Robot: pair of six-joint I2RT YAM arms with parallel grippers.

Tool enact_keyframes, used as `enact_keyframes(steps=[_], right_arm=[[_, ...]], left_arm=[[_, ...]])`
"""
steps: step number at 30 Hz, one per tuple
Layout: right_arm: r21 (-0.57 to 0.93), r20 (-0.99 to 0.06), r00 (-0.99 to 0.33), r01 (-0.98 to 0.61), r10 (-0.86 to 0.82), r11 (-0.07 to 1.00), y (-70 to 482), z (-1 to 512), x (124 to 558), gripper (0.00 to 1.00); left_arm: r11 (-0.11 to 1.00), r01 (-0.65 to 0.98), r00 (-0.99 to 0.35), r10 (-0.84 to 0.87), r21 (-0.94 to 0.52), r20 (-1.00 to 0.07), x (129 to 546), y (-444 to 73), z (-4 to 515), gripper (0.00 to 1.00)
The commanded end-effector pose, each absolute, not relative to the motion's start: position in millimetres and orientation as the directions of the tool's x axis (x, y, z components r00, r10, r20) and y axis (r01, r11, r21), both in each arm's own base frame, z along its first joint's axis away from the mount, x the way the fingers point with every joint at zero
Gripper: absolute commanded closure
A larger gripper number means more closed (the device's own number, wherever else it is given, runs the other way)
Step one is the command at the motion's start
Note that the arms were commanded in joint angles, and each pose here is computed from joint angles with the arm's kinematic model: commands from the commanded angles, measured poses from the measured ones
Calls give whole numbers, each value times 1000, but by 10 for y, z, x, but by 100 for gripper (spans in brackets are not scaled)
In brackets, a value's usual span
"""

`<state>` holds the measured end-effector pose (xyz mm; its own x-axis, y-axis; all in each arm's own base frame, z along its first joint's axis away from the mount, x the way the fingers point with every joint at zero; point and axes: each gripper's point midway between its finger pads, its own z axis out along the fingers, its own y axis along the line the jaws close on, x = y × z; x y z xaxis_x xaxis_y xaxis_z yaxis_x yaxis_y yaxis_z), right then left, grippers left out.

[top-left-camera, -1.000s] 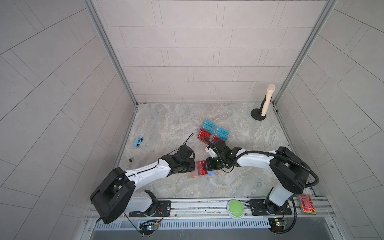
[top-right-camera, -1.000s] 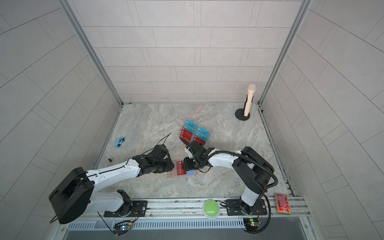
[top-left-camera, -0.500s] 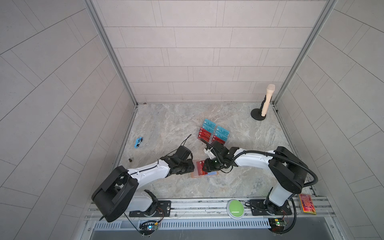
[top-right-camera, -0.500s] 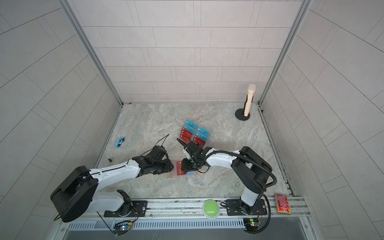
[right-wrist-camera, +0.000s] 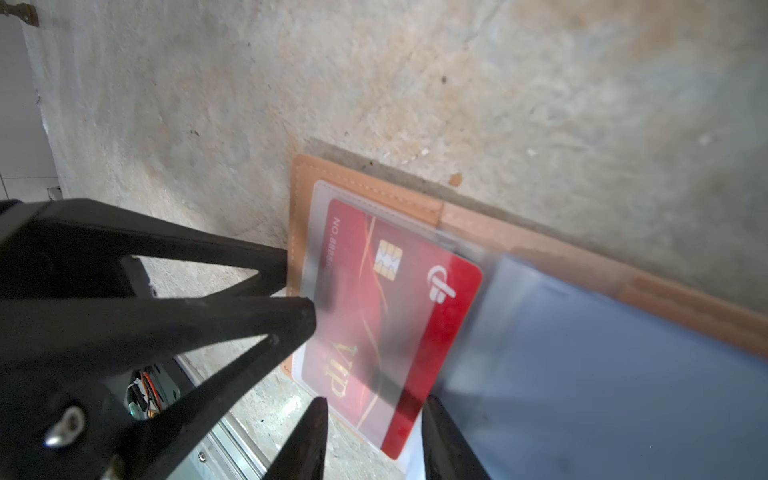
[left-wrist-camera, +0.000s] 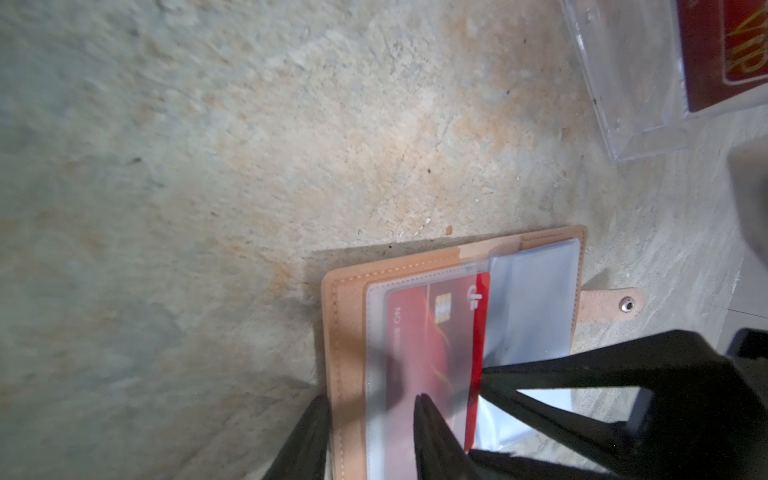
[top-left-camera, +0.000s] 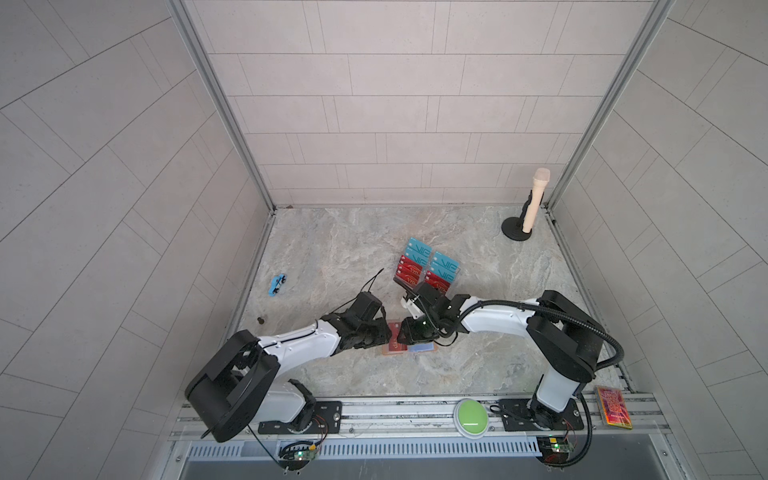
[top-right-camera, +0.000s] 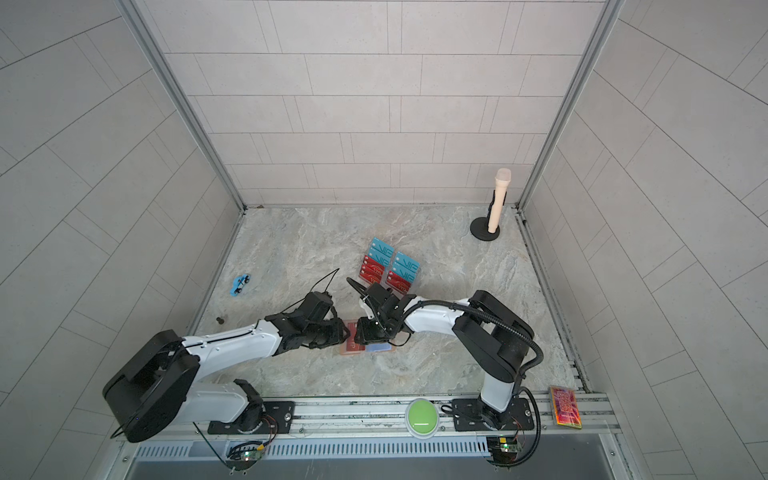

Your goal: Put the credit cards into the card holder

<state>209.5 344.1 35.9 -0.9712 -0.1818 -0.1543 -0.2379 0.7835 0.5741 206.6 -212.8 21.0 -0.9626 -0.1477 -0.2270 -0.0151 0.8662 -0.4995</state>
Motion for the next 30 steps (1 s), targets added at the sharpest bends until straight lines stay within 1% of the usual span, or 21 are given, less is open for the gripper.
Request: enact_keyframes(steps=[1, 14, 17, 20, 21, 25, 28, 30], right_arm=[[600, -158, -973, -232, -171, 766, 3565, 405, 2103, 59], [624, -198, -966, -254, -165, 739, 3672, 503, 2152, 60], [577, -223, -963, -258, -154, 775, 3567, 497, 2187, 62], [518, -313, -941, -285, -131, 807, 3401, 652, 2266, 61], [509, -326, -936, -293, -134, 810, 3374, 691, 2273, 61], [462, -330, -926, -329, -185, 823, 3260, 776, 2280, 60], [477, -339, -920, -350, -199, 806, 3262, 858, 2274, 60], [459, -348, -912, -367, -216, 809, 3222, 892, 2278, 60]], left_arm=[[869, -4, -968, -127, -494, -216, 2037, -2121, 160, 63], [877, 0, -969, -118, -480, -216, 2087, -2136, 175, 63], [882, -2, -969, -118, -471, -216, 2103, -2117, 176, 63], [890, -12, -968, -123, -455, -217, 2127, -2056, 179, 62], [893, -16, -968, -126, -449, -216, 2132, -2032, 180, 62], [902, -16, -967, -123, -431, -221, 2128, -1931, 246, 59], [907, 8, -964, -106, -421, -246, 2169, -1913, 417, 56], [914, 25, -960, -91, -405, -263, 2207, -1905, 534, 56]])
